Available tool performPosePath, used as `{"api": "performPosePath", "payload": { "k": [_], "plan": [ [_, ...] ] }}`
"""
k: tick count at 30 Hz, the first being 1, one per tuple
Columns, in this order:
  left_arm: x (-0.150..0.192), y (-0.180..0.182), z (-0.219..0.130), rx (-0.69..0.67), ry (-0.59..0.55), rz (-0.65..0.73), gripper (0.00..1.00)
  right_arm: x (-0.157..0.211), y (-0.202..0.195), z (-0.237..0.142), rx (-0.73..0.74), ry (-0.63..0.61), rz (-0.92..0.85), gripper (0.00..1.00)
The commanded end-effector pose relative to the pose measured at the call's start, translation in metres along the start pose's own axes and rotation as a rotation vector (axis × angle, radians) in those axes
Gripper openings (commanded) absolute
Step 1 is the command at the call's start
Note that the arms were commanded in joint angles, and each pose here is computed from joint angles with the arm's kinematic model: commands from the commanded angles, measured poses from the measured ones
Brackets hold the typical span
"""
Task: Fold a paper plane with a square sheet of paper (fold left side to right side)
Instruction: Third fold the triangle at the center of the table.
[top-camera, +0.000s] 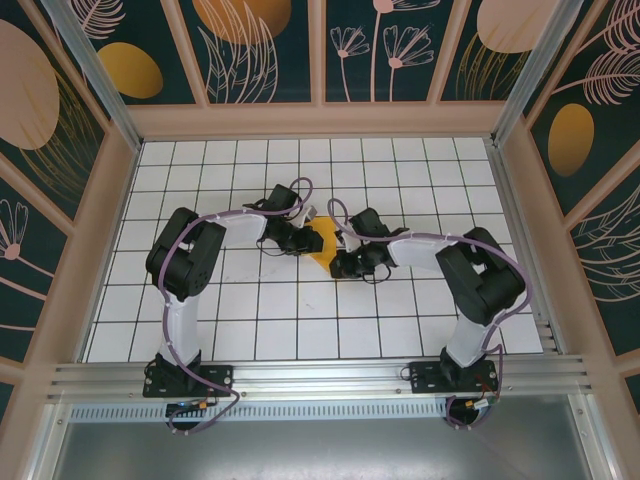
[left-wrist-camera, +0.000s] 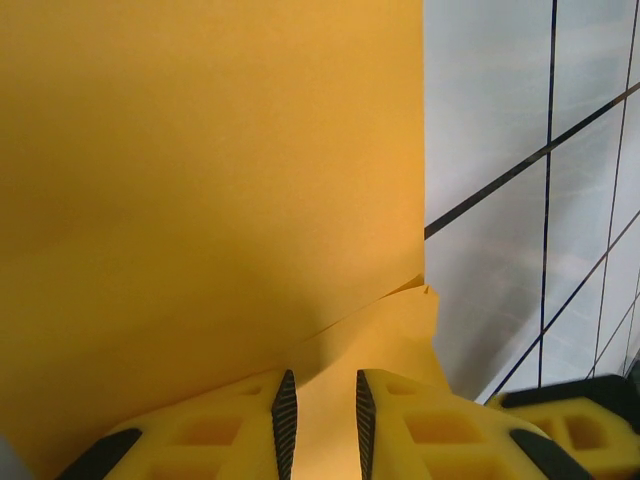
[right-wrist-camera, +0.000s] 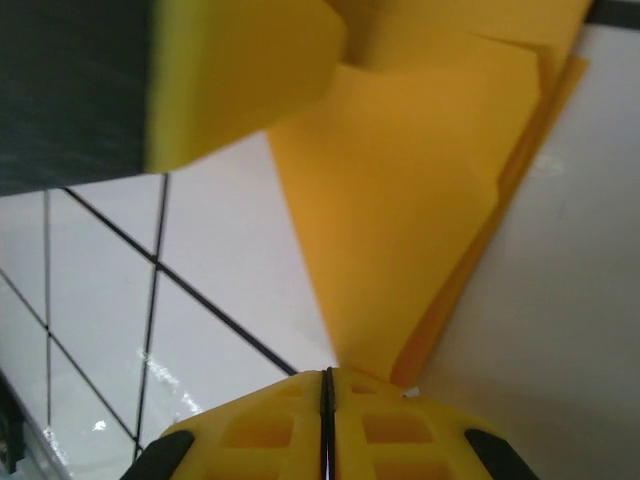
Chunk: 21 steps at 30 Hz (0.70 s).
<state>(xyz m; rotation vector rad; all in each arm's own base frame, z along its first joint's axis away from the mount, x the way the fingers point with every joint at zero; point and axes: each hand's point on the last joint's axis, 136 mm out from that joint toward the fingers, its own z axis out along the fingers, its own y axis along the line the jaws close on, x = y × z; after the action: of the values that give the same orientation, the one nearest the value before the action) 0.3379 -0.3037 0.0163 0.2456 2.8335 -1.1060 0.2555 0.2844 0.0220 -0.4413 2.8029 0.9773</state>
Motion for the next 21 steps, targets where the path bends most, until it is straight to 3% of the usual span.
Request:
{"api": "performPosePath", "payload": {
  "k": [1, 8, 12, 21],
  "plan": [
    [0.016, 0.046, 0.015, -0.163, 0.029, -0.047, 0.28, 0.000, -0.014, 0.002, 0.061, 0.004, 0.044, 0.10],
    [0.009, 0.036, 0.008, -0.151, 0.007, -0.032, 0.32, 0.028, -0.043, 0.007, 0.135, 0.055, 0.137, 0.07],
    [0.001, 0.013, -0.007, -0.089, -0.041, -0.023, 0.37, 0.041, -0.053, 0.009, 0.159, 0.079, 0.167, 0.05],
    [0.017, -0.029, -0.032, 0.006, -0.081, -0.022, 0.32, 0.045, -0.060, 0.014, 0.179, 0.093, 0.175, 0.01]
  ]
}}
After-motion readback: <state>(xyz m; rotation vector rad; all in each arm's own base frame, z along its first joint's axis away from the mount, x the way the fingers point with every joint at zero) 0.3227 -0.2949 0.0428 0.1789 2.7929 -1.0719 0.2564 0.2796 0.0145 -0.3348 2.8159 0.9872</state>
